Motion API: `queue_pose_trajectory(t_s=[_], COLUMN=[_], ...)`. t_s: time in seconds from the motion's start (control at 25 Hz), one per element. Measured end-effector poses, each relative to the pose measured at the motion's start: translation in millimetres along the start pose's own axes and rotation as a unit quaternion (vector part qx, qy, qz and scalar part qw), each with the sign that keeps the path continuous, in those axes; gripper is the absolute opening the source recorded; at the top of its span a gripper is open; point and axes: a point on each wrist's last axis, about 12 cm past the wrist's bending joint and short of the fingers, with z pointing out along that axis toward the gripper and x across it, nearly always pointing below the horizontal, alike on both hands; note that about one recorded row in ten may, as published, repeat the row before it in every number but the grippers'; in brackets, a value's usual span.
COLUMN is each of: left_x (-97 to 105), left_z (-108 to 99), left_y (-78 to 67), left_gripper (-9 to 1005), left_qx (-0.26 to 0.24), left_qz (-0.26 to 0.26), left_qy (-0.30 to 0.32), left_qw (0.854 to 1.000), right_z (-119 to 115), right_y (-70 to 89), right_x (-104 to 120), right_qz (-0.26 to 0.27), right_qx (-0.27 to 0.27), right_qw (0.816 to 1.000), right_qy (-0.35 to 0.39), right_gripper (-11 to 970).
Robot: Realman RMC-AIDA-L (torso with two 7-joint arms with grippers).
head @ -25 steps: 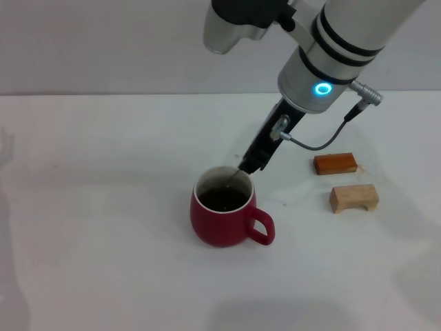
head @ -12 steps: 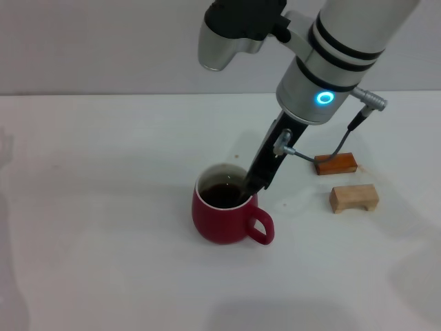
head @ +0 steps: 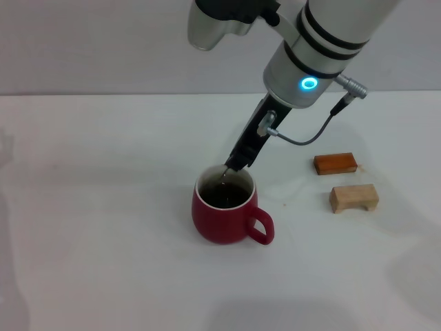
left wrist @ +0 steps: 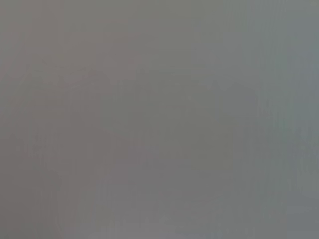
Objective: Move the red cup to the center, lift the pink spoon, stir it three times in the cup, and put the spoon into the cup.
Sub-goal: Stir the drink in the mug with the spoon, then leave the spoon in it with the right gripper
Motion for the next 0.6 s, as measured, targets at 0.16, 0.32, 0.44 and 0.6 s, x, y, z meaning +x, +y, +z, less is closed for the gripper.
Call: queue_pose_trajectory(t_s=[0.16,0.32,0.44,0.6], left_x=[0,0,0,0], left_z=[0,0,0,-1], left_y=[-0.4,-0.7,-0.4,0.2], left_gripper=[844,846,846,845], left_qx=[0.001,0.001,0.000,-0.001], left_qz=[0.000,-0.001,-0.001,-0.001], left_qy=[0.001,0.001,0.001,0.001], left_qw=[1.000,1.000,1.000,1.000], right_z=[2,0,-2,-4], right_y=[-5.6,0.5,9.5,12.4], right_x=[2,4,1,-3], right_qz=[0.001,-0.007,-0.019,-0.024], right_qx=[0.019,0.005,-0.018,-0.023], right_qw=[1.000,0.999,0.999,0.999], right_qy=[0.022,0.047,0.047,0.036], right_gripper=[149,149,149,149])
